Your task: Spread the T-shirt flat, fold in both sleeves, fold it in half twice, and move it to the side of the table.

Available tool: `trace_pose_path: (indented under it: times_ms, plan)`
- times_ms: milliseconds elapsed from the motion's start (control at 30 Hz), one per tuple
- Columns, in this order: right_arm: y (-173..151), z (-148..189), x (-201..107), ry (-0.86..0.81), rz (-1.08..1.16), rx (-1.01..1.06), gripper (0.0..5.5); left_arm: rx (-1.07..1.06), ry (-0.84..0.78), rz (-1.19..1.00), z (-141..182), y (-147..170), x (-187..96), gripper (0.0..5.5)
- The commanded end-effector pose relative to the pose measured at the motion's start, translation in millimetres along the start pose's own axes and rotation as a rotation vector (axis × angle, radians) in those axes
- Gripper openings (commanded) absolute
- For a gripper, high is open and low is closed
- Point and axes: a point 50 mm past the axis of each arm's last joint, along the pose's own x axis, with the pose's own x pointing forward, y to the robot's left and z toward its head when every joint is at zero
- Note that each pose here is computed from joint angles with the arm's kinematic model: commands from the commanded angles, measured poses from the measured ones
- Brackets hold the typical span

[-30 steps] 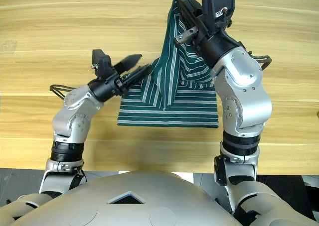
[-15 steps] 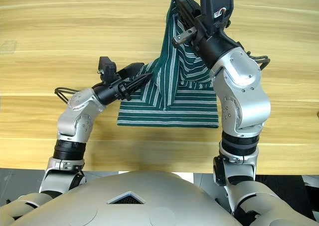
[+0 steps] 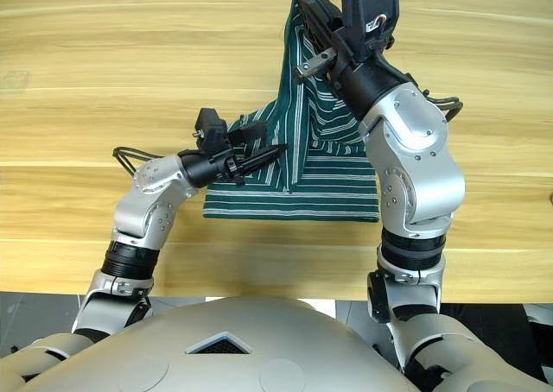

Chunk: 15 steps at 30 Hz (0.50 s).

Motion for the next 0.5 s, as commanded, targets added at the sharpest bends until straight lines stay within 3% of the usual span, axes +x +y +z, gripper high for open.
trace_pose_path:
  times_ms: [33,500]
  plan:
    - [1,1,0,-0.012,0.01,0.006,0.05,0.014,0.019,0.068,-2,13,-4,2.66]
    - [0,-3,-2,-0.003,-0.002,0.013,0.0,0.023,0.044,0.108,-12,22,5,2.48]
